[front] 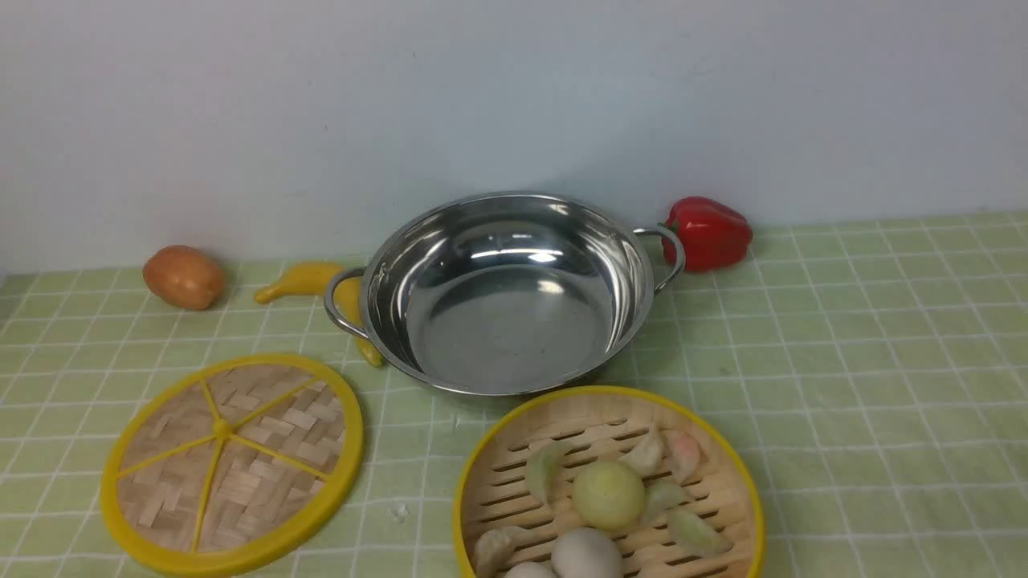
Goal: Place the steamer in the pot on the green tablecloth, and put the lid on the steamer.
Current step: 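Reach for and grasp the rim of the bamboo steamer holding the buns with the right gripper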
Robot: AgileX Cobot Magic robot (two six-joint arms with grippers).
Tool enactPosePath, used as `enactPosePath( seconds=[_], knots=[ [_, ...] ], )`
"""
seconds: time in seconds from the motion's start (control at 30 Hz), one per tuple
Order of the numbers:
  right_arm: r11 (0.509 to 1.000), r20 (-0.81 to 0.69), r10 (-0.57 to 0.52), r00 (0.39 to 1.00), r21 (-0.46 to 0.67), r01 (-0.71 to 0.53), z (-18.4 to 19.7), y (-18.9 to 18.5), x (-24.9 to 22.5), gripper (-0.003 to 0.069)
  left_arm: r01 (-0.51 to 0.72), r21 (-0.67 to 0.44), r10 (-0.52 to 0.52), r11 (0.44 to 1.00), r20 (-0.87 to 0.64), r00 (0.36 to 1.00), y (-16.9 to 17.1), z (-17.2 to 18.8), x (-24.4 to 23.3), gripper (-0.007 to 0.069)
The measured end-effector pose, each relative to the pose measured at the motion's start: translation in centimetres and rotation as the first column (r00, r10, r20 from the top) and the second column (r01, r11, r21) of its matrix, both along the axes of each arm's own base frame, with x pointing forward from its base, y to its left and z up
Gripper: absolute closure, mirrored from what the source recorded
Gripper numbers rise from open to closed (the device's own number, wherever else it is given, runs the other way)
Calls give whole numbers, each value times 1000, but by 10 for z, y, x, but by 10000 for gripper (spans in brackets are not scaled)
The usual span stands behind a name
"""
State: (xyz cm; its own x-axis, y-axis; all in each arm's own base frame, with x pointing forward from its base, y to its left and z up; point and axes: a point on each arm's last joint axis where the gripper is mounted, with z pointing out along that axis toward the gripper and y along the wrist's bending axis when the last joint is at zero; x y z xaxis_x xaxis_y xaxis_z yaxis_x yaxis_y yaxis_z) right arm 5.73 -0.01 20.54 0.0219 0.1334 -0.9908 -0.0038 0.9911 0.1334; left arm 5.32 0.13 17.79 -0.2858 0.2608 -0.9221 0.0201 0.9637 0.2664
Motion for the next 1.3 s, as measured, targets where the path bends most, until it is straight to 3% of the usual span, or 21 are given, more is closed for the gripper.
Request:
enactPosePath(
  seconds=[0.87,0.97,1.1,1.17,1.2,1.23,1.27,1.3],
  knots=[
    [1000,0,0,1000,-1,0,0,0,0,419,0,15,0,1000,-2,1000,0,0,0,382],
    [995,21,6,1000,95,-8,2,0,0,419,-1,11,1,1000,-1,1000,0,0,0,382],
    [917,94,8,996,396,-44,8,0,-1,419,-13,-309,33,951,59,998,-5,5,1,382],
    [846,125,-1,992,529,-66,11,-1,-1,419,-3,-553,70,833,99,993,-9,10,2,382],
    [841,128,-2,992,537,-67,11,-1,-1,419,-2,-572,72,820,99,993,-9,10,2,382],
    [819,137,-6,991,569,-74,12,-2,-1,419,4,-645,83,764,104,991,-10,12,3,382],
    [787,154,-14,988,611,-84,14,-3,-1,419,20,-771,97,636,105,990,-13,15,3,382],
    [785,155,-15,988,614,-85,14,-3,-1,419,21,-782,98,622,105,990,-13,15,3,382]
  ],
)
